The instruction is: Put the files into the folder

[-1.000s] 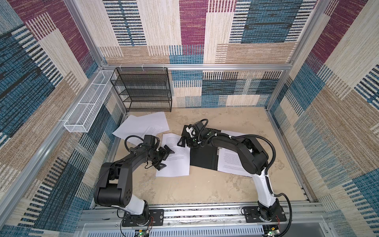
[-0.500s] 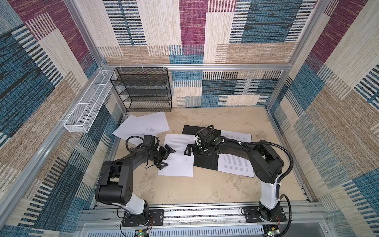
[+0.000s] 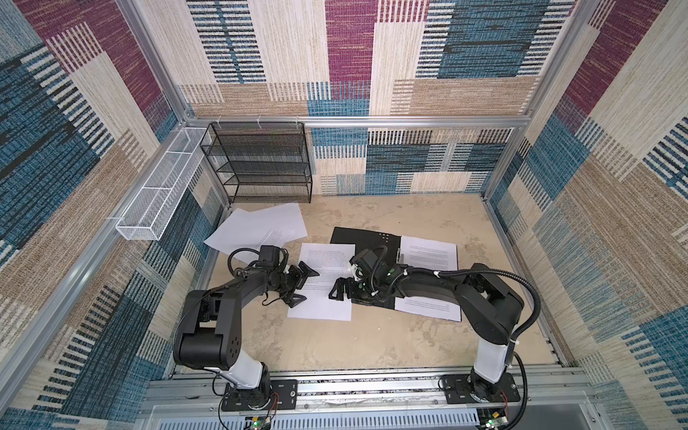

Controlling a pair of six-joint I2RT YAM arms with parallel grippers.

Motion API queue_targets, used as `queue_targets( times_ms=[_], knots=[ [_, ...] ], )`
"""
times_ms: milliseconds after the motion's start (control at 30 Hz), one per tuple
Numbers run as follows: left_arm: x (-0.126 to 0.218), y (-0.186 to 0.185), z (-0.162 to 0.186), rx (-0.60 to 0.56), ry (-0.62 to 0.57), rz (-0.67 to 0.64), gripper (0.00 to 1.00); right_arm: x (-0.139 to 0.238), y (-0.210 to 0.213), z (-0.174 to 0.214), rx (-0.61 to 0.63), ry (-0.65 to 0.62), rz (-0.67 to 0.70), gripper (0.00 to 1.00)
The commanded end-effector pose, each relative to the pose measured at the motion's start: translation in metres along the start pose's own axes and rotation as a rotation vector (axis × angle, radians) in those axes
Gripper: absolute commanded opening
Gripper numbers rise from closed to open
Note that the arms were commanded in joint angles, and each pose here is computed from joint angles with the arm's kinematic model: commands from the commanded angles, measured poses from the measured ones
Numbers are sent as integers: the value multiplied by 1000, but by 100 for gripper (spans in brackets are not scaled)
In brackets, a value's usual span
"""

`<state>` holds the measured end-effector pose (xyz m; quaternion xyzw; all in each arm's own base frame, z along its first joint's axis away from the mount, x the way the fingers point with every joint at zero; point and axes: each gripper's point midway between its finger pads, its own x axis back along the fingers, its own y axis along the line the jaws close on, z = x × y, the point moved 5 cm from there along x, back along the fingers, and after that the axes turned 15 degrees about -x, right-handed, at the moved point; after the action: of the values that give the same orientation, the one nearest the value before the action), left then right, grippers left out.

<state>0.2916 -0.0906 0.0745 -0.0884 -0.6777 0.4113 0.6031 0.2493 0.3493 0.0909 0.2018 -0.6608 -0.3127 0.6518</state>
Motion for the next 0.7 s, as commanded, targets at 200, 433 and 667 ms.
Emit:
queue_targets(
  times_ms=[200,433,667],
  knots=[
    [-3,43,11,57,0,-197,99,19,-23,4,-147,-110,98,100],
    [0,46,12,66,-3,-188,99,-4,-11,13,-117,-34,51,100],
    [5,48,13,66,-9,-196,99,-11,12,16,-104,5,-43,100]
  ],
)
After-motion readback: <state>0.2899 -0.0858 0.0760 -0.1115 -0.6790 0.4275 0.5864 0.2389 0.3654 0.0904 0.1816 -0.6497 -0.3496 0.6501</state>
